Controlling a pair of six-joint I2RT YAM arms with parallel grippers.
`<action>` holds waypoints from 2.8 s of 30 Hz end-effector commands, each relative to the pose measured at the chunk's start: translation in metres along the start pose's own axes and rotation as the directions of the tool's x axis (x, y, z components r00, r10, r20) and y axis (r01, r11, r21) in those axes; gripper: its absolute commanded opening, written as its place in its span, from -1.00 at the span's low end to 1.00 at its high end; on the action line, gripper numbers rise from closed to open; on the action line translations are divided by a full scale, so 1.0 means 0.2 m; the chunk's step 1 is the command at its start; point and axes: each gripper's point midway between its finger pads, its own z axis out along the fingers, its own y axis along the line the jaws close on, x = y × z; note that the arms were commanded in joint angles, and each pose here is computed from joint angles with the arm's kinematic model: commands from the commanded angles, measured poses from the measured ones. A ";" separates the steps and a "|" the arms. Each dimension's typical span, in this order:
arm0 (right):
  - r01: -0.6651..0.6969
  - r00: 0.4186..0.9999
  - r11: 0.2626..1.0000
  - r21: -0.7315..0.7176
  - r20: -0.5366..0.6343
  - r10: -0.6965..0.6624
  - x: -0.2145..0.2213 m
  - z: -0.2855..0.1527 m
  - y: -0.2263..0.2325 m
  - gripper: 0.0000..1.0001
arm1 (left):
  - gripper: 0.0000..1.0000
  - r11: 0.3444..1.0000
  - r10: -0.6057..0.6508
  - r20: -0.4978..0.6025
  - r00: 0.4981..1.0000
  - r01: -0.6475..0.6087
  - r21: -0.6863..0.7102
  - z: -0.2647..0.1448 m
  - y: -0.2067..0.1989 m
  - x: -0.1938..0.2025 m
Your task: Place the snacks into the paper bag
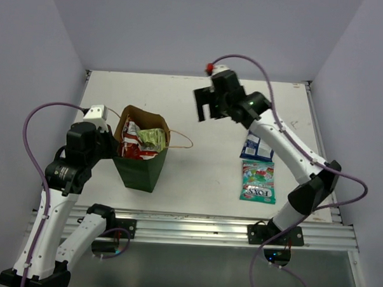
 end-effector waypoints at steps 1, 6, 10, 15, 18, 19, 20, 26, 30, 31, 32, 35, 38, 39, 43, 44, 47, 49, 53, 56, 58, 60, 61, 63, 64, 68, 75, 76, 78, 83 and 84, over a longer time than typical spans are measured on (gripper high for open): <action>-0.170 0.985 0.953 0.250 0.011 0.173 0.10 0.00 -0.57 0.98 | -1.00 0.999 0.005 0.043 0.999 -0.006 0.039 0.00 -0.04 -0.05; -0.248 0.946 0.871 0.424 -0.088 0.312 0.39 0.15 -0.98 0.98 | -1.00 0.999 0.003 0.041 0.999 -0.005 0.050 0.01 -0.05 -0.05; -0.306 0.891 0.837 0.454 -0.174 0.420 0.63 0.33 -1.10 0.98 | -1.00 0.999 0.006 0.042 0.999 -0.008 0.048 0.01 -0.05 -0.05; -0.293 0.843 0.824 0.486 -0.275 0.462 0.83 0.50 -1.16 0.98 | -1.00 0.999 0.011 0.043 0.999 -0.013 0.044 0.01 -0.05 -0.06; -0.285 0.824 0.820 0.496 -0.310 0.474 0.92 0.55 -1.16 0.97 | -1.00 0.999 0.009 0.043 0.999 -0.011 0.040 0.01 -0.04 -0.06; -0.280 0.808 0.820 0.500 -0.338 0.482 0.98 0.58 -1.16 0.96 | -1.00 0.999 0.011 0.043 0.999 -0.012 0.039 0.01 -0.04 -0.06; -0.276 0.800 0.819 0.503 -0.352 0.486 1.01 0.59 -1.15 0.94 | -1.00 0.999 0.012 0.040 0.999 -0.013 0.038 0.01 -0.04 -0.06; -0.261 0.755 0.810 0.525 -0.412 0.510 1.17 0.61 -1.15 -0.29 | -1.00 0.999 0.014 0.043 0.999 -0.015 0.029 0.01 -0.04 -0.07; -0.247 0.782 0.801 0.545 -0.376 0.497 1.10 0.52 -1.17 -1.00 | -1.00 0.999 0.013 0.043 0.999 -0.014 0.029 0.02 -0.04 -0.07; -0.242 0.795 0.806 0.540 -0.366 0.483 1.05 0.50 -1.18 -1.00 | -1.00 0.999 0.013 0.042 0.999 -0.014 0.031 0.02 -0.04 -0.07; -0.255 0.818 0.815 0.519 -0.333 0.469 0.95 0.45 -1.16 -1.00 | -1.00 0.999 0.014 0.039 0.999 -0.015 0.033 0.02 -0.04 -0.06; -0.296 0.869 0.862 0.411 -0.258 0.422 0.68 0.36 -1.06 -1.00 | -1.00 0.999 0.015 0.039 0.999 -0.016 0.036 0.03 -0.04 -0.06; -0.302 0.930 0.923 0.238 -0.139 0.340 0.28 0.20 -0.82 -1.00 | -1.00 0.999 0.013 0.036 0.999 -0.014 0.037 0.03 -0.04 -0.06; -0.288 0.942 0.937 0.196 -0.119 0.314 0.19 0.17 -0.75 -1.00 | -1.00 0.999 0.013 0.036 0.999 -0.014 0.037 0.04 -0.04 -0.06; -0.224 0.974 0.972 -0.065 0.010 0.225 -0.29 -0.07 -0.31 -1.00 | -1.00 0.999 0.012 0.032 0.999 -0.013 0.044 0.04 -0.05 -0.06; -0.201 0.979 0.964 -0.172 0.007 0.205 -0.33 -0.11 -0.13 -1.00 | -1.00 0.999 0.010 0.035 0.999 -0.011 0.046 0.04 -0.05 -0.06; -0.180 0.978 0.906 -0.383 0.030 0.207 -0.47 -0.23 0.23 -1.00 | -1.00 0.999 0.009 0.032 0.999 -0.011 0.049 0.04 -0.06 -0.06; -0.196 0.972 0.848 -0.493 0.018 0.235 -0.51 -0.27 0.41 -1.00 | -1.00 0.999 0.007 0.033 0.999 -0.009 0.051 0.04 -0.06 -0.06; -0.178 0.981 0.715 -0.676 -0.064 0.184 -0.42 -0.35 0.85 -1.00 | -1.00 0.999 0.007 0.032 0.999 -0.009 0.054 0.04 -0.06 -0.06; -0.177 0.984 0.643 -0.745 -0.124 0.126 -0.31 -0.38 1.08 -1.00 | -1.00 0.998 0.005 0.033 0.999 -0.007 0.057 0.04 -0.06 -0.06; -0.184 0.983 0.609 -0.771 -0.154 0.103 -0.26 -0.39 1.17 -1.00 | -1.00 0.998 0.006 0.035 0.999 -0.008 0.062 0.03 -0.07 -0.06; -0.192 0.980 0.587 -0.786 -0.180 0.079 -0.21 -0.40 1.27 -1.00 | -1.00 0.998 0.006 0.036 0.999 -0.008 0.063 0.03 -0.07 -0.06; -0.191 0.981 0.575 -0.796 -0.181 0.076 -0.20 -0.42 1.30 -1.00 | -1.00 0.998 0.004 0.035 0.999 -0.007 0.062 0.03 -0.07 -0.05; -0.203 0.977 0.569 -0.797 -0.202 0.066 -0.16 -0.42 1.34 -1.00 | -1.00 0.998 0.006 0.036 0.999 -0.008 0.063 0.02 -0.07 -0.05; -0.209 0.975 0.569 -0.795 -0.216 0.055 -0.13 -0.42 1.36 -1.00 | -1.00 0.998 0.006 0.037 0.999 -0.008 0.064 0.02 -0.07 -0.05; -0.211 0.969 0.651 -0.729 -0.245 0.040 -0.02 -0.34 1.32 -1.00 | -1.00 0.998 0.005 0.041 0.999 -0.008 0.064 0.01 -0.06 -0.05; -0.148 0.965 0.865 -0.479 -0.261 0.020 0.12 -0.17 1.06 -1.00 | -1.00 0.998 0.005 0.047 0.999 -0.008 0.058 0.00 -0.06 -0.05; -0.137 0.963 0.883 -0.448 -0.267 0.014 0.14 -0.15 1.03 -1.00 | -1.00 0.998 0.004 0.044 0.999 -0.006 0.058 0.00 -0.06 -0.05; -0.111 0.969 0.916 -0.385 -0.247 0.014 0.14 -0.10 0.98 -1.00 | -1.00 0.998 0.003 0.046 0.999 -0.006 0.061 0.00 -0.06 -0.05; -0.034 0.959 0.961 -0.275 -0.281 -0.047 0.24 0.00 0.91 -1.00 | -1.00 0.998 0.006 0.048 0.999 -0.008 0.059 0.00 -0.06 -0.05; -0.020 0.954 0.963 -0.269 -0.294 -0.063 0.27 0.03 0.91 -1.00 | -1.00 0.998 0.003 0.049 0.999 -0.006 0.058 0.00 -0.06 -0.05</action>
